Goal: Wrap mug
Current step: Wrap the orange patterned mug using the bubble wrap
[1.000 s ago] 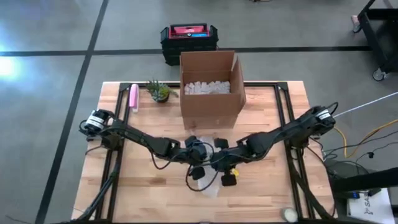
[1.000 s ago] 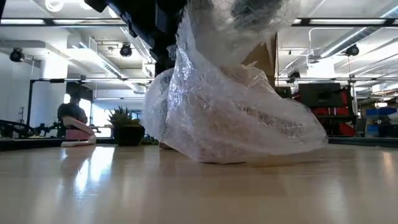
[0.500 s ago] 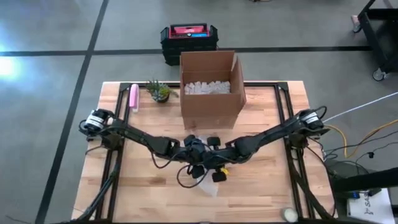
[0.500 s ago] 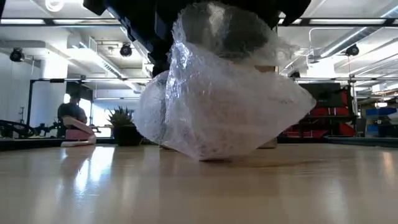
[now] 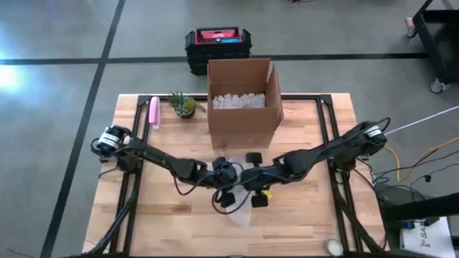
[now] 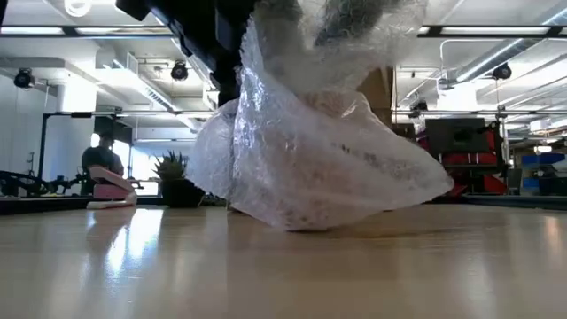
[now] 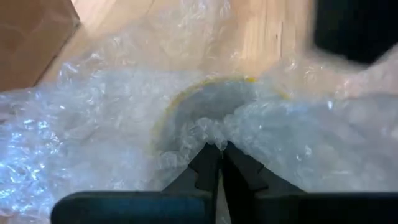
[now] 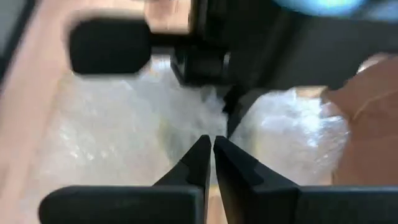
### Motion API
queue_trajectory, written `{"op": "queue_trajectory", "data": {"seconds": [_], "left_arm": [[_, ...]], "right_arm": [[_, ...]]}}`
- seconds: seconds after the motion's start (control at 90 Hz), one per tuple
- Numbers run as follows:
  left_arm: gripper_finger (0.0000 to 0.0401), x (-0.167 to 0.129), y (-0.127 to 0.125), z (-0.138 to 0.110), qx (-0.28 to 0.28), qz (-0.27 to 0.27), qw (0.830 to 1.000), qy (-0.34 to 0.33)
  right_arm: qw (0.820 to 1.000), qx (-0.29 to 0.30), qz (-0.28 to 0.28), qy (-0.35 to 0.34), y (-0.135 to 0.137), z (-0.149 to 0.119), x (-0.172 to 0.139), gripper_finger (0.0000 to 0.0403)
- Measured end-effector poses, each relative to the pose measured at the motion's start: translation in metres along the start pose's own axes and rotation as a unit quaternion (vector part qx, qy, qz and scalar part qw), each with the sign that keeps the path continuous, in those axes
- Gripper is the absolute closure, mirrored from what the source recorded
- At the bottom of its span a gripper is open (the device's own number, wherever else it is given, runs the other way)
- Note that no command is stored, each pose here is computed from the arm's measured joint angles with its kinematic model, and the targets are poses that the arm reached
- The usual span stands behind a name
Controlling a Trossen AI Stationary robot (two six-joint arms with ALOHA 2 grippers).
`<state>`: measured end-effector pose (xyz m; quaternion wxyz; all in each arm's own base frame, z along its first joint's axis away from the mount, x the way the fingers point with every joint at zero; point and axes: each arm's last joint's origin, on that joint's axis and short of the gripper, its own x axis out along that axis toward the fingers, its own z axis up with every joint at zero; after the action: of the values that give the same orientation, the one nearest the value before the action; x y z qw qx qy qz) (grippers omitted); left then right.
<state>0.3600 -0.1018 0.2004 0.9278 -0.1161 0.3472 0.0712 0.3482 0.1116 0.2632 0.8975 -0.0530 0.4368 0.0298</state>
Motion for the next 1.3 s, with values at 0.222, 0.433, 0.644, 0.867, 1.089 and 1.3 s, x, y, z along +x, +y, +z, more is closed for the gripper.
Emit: {"op": "queue_trajectory", "data": {"seconds": [0.222,0.433,0.644,0.867,1.089,1.3], "left_arm": [[0.0401,0.0,0.0,0.0,0.004,0.0,1.0,-0.001],[0.0401,0.0,0.0,0.001,0.004,0.0,1.0,-0.005],[0.0401,0.0,0.0,0.001,0.008,0.0,1.0,-0.008],[0.0401,0.0,-0.001,0.001,0.014,0.0,1.0,-0.006],[0.0401,-0.003,-0.001,-0.001,0.008,0.001,1.0,0.004],[0.0401,-0.02,-0.001,0.003,0.008,-0.025,1.0,0.017]], "right_arm": [[0.994,-0.014,0.109,-0.015,0.027,0.0,-0.016,0.0395],[0.995,-0.036,0.088,0.015,0.044,-0.01,0.018,0.0395],[0.998,-0.043,-0.041,0.028,0.022,-0.012,0.039,0.0395],[0.998,-0.037,-0.039,0.041,0.005,-0.014,0.053,0.0395],[0.997,-0.04,-0.033,0.058,0.007,-0.024,0.078,0.0395],[0.998,-0.033,-0.027,0.045,0.007,-0.021,0.077,0.0395]]}}
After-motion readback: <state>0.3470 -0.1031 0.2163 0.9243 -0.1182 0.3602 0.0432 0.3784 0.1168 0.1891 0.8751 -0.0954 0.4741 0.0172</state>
